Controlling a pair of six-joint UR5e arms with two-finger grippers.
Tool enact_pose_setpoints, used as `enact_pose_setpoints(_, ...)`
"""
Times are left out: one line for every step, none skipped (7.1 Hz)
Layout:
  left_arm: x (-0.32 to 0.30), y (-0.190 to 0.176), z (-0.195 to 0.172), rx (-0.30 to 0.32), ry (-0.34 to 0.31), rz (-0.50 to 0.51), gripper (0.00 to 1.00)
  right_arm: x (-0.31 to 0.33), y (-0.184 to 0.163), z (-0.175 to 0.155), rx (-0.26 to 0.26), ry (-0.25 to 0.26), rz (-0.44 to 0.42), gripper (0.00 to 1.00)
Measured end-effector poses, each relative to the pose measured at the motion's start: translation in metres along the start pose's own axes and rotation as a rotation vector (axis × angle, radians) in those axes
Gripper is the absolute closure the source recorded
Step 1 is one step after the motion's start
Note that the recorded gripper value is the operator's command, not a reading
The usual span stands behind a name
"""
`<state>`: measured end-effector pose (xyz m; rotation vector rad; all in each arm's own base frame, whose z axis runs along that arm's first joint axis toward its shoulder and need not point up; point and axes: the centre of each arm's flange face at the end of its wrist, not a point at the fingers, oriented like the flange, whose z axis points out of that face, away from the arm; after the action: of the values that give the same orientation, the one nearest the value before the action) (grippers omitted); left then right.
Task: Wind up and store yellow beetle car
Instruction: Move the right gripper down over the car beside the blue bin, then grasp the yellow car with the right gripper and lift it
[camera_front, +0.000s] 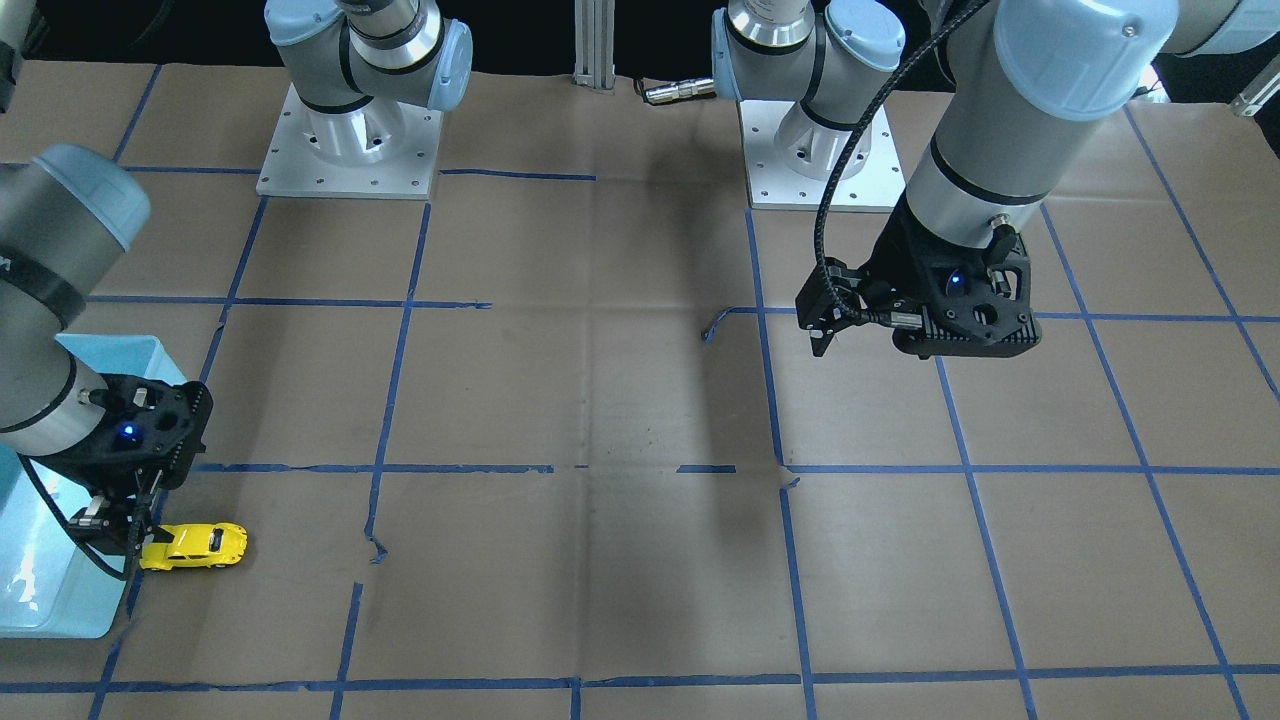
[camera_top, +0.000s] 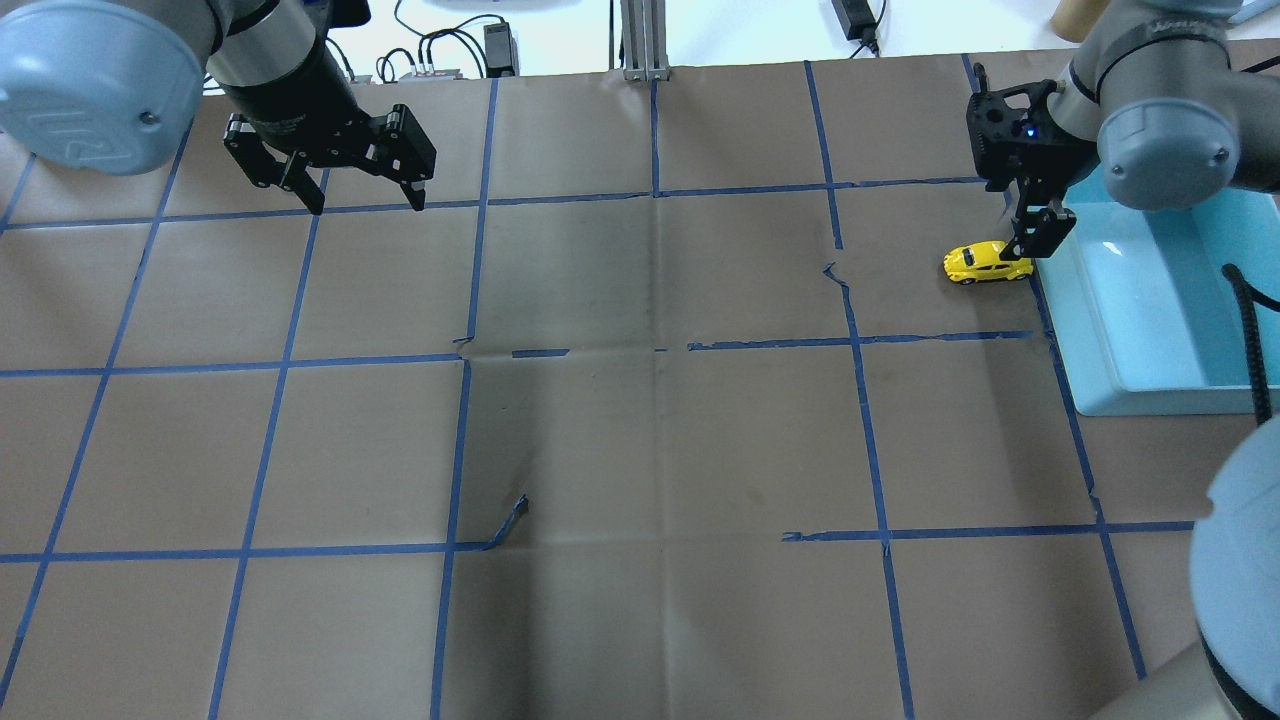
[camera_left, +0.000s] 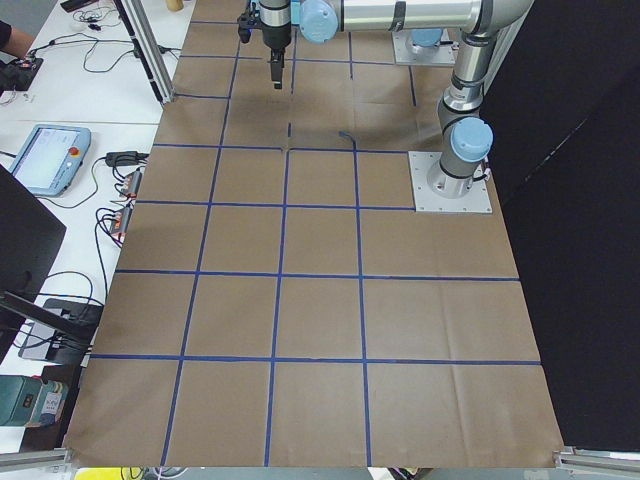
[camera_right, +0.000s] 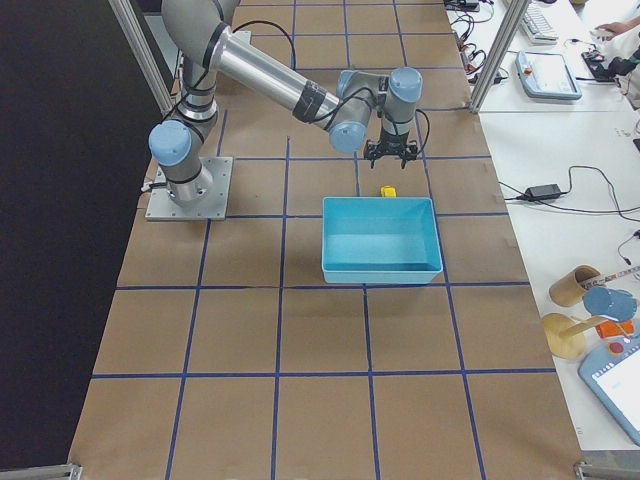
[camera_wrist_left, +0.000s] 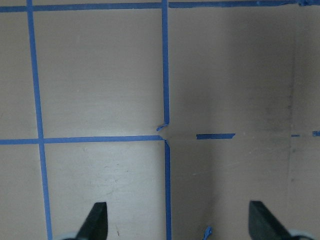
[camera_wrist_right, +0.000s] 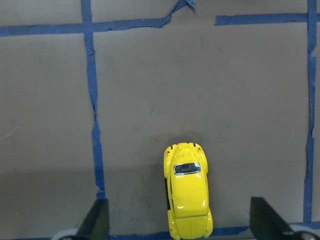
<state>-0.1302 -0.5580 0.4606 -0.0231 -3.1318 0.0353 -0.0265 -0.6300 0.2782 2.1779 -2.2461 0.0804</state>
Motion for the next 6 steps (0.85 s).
enact_pose_setpoints(0.0, 0.0, 0.0, 0.001, 0.0, 0.0, 0.0, 0.003, 0.003, 0.016, 0.0, 0.005, -0.014, 0.0)
enact_pose_setpoints(0.0, 0.0, -0.001, 0.001, 0.0, 0.0, 0.0, 0.005, 0.007, 0.029, 0.006, -0.001, -0.029, 0.0)
enact_pose_setpoints(0.0, 0.0, -0.001, 0.001, 0.0, 0.0, 0.0, 0.007, 0.014, 0.041, 0.01, -0.011, -0.049, 0.0)
enact_pose_setpoints(0.0, 0.0, -0.001, 0.001, 0.0, 0.0, 0.0, 0.008, 0.021, 0.048, 0.009, -0.014, -0.067, 0.0)
enact_pose_setpoints(0.0, 0.0, -0.001, 0.001, 0.0, 0.0, 0.0, 0.01, 0.025, 0.054, 0.005, -0.01, -0.088, 0.0)
enact_pose_setpoints(0.0, 0.0, -0.001, 0.001, 0.0, 0.0, 0.0, 0.012, 0.028, 0.063, 0.003, -0.012, -0.102, 0.0)
